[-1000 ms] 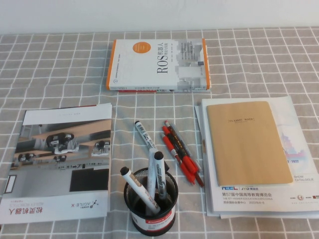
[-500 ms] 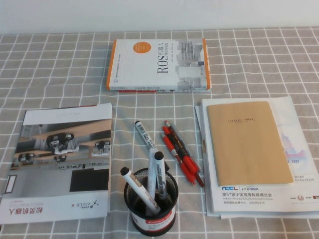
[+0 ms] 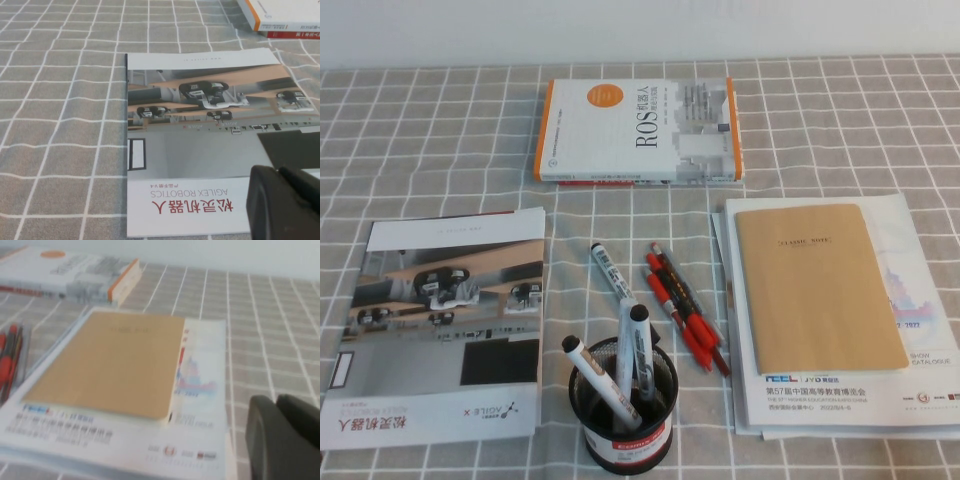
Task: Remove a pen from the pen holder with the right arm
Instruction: 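Take a marker out of the pen holder and lay it on the table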
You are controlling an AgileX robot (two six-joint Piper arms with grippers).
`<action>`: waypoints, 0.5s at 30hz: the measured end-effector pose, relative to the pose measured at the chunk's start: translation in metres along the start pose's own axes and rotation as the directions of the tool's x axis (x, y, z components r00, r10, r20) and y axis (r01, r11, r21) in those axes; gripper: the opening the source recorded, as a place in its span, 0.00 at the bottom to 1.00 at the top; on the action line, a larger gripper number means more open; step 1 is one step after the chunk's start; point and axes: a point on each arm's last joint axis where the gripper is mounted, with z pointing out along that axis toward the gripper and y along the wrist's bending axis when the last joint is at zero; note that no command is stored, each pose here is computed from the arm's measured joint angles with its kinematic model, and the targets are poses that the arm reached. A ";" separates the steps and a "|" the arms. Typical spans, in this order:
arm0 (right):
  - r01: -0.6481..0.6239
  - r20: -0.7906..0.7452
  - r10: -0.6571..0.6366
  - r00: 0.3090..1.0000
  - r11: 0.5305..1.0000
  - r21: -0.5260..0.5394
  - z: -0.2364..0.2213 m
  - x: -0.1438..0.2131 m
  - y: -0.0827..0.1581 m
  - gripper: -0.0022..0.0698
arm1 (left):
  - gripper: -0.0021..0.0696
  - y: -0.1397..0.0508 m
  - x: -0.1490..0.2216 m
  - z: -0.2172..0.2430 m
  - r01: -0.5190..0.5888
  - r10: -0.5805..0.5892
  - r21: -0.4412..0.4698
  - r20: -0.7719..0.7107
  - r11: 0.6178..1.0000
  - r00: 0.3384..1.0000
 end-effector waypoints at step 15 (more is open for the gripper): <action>-0.033 -0.128 0.025 0.991 0.998 -0.062 -0.001 0.012 0.006 0.01 | 0.02 0.000 0.000 0.000 0.000 0.000 0.000 0.000 1.000 1.000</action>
